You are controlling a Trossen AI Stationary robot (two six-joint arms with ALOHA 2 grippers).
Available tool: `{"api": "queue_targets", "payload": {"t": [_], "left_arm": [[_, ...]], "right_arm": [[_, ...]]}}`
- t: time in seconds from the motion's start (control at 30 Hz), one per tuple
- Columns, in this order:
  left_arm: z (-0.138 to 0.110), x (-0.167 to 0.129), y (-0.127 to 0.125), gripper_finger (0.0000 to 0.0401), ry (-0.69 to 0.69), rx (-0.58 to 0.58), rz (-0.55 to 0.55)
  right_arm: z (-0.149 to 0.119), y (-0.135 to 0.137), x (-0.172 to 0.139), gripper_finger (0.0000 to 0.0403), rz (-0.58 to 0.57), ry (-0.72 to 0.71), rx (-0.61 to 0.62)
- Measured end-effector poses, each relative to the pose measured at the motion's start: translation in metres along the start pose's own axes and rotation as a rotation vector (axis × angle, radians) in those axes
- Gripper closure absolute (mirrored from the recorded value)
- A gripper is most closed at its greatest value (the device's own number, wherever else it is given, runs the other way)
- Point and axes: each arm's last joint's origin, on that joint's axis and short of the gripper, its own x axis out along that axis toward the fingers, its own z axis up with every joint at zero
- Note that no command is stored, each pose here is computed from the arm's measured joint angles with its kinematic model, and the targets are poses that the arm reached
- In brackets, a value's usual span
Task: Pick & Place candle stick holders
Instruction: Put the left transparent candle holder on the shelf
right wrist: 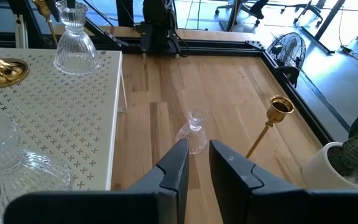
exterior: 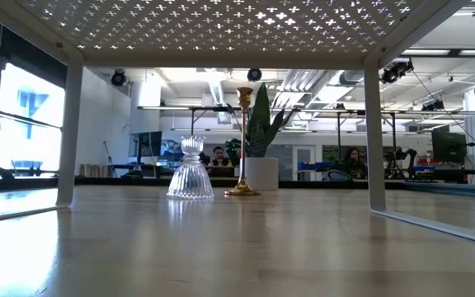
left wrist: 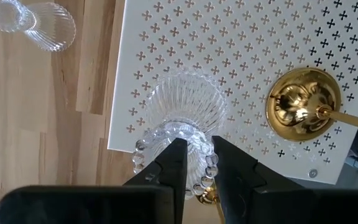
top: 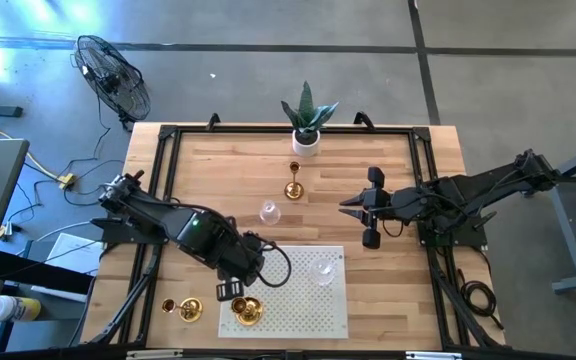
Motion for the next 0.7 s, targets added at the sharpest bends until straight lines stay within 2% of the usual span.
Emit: {"api": "queue_targets", "payload": {"t": [0.4,0.7], "left_arm": [[-0.0002,0.0007,-0.0001,0.0334,0.008,-0.003,-0.001],[-0.0007,0.0011,-0.0014,0.0334,0.039,0.0,-0.04]], "right_arm": [[0.0,0.0,0.0001,0.0347,0.004,0.0,0.0],[0.0004,0.0001,0.0,0.0348,0.004,-0.004,0.005]]}}
